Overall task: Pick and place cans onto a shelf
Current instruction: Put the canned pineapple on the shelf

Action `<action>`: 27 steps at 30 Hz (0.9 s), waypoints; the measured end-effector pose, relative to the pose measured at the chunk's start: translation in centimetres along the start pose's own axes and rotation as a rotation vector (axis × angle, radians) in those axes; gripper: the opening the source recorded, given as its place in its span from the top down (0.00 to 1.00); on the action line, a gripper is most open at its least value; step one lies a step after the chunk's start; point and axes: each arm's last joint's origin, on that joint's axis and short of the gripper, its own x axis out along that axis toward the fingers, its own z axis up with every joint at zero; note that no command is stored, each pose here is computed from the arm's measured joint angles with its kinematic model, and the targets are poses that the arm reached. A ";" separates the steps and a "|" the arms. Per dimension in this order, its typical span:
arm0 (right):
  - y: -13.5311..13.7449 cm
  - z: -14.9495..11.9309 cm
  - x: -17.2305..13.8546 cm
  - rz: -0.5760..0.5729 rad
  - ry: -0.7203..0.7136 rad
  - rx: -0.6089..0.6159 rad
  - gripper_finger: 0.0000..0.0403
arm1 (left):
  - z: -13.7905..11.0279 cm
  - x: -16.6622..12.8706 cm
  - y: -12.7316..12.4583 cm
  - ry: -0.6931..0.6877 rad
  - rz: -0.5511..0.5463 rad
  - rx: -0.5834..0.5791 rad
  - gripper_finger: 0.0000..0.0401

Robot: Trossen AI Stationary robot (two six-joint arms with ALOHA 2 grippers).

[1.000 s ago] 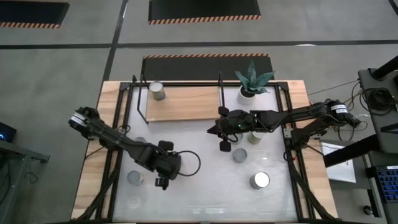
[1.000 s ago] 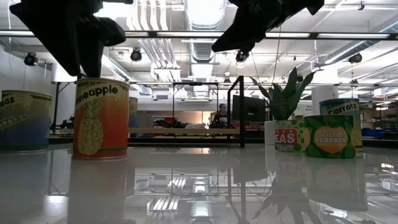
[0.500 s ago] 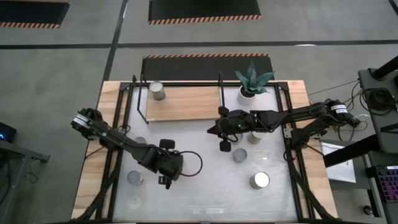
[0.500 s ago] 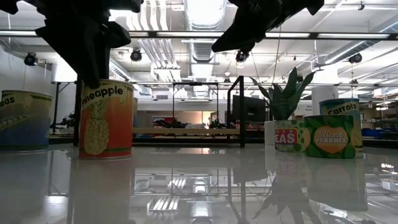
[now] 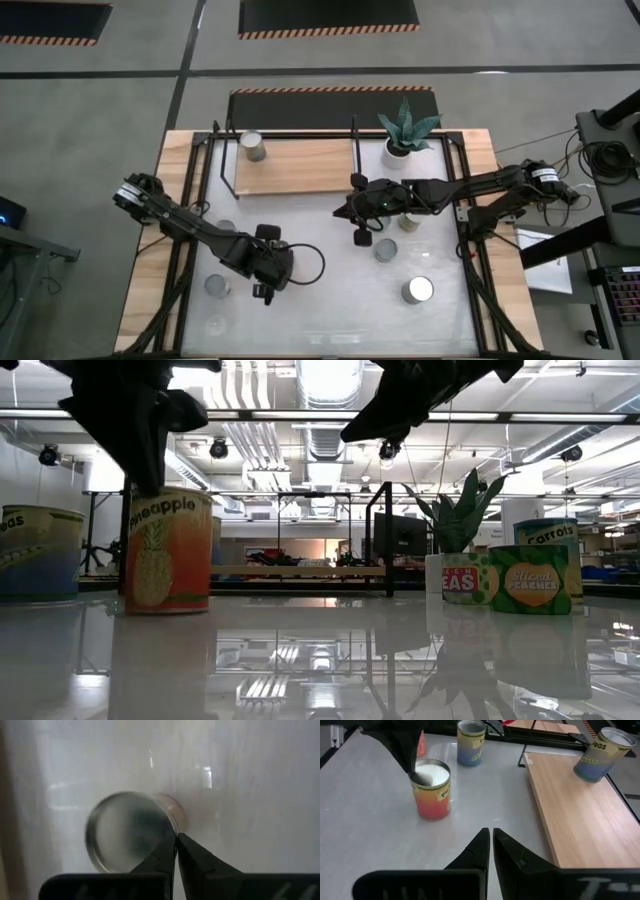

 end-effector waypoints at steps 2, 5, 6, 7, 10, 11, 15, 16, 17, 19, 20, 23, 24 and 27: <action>0.0 0.0 0.0 0.000 0.001 0.000 0.97 | 0.1 -0.9 0.3 -0.035 -0.005 0.003 1.00; 0.0 0.0 0.0 -0.001 0.001 0.000 0.97 | 0.0 -1.9 0.8 -0.070 0.018 0.008 1.00; 0.0 0.0 0.0 0.000 0.001 0.000 0.97 | -0.2 -2.3 1.0 -0.076 0.031 0.014 1.00; 0.0 0.0 0.0 -0.001 0.001 0.000 0.97 | -0.3 -2.7 1.3 -0.083 0.049 0.020 1.00; 0.0 0.0 0.0 -0.001 0.001 0.000 0.97 | -0.8 -4.1 2.6 -0.108 0.097 0.016 1.00; 0.0 0.0 0.0 -0.001 0.001 0.000 0.97 | -0.9 -4.4 3.1 -0.109 0.112 0.014 1.00; 0.0 0.0 0.0 -0.001 0.001 0.000 0.97 | -1.6 -5.7 5.5 -0.103 0.200 0.020 1.00; 0.0 0.0 0.0 -0.001 0.001 0.000 0.97 | -1.9 -6.0 6.2 -0.091 0.229 0.024 1.00; 0.0 0.0 0.0 -0.001 0.001 0.000 0.97 | -2.1 -6.1 7.0 -0.075 0.262 0.027 1.00; 0.0 0.0 0.0 -0.001 0.001 0.000 0.97 | -2.4 -6.3 8.6 -0.045 0.319 0.029 1.00; 0.0 0.0 0.0 -0.001 0.001 0.000 0.97 | -2.5 -6.3 9.4 -0.032 0.335 0.028 1.00; 0.0 0.0 0.0 -0.002 0.001 -0.001 0.97 | -2.7 -6.4 12.0 -0.001 0.368 0.026 1.00; 0.0 0.0 0.0 -0.002 0.001 -0.004 0.97 | -2.7 -6.3 12.9 0.015 0.379 0.027 1.00; 0.0 0.0 0.0 -0.002 0.003 -0.009 0.97 | -3.2 -6.1 15.3 0.064 0.407 0.022 1.00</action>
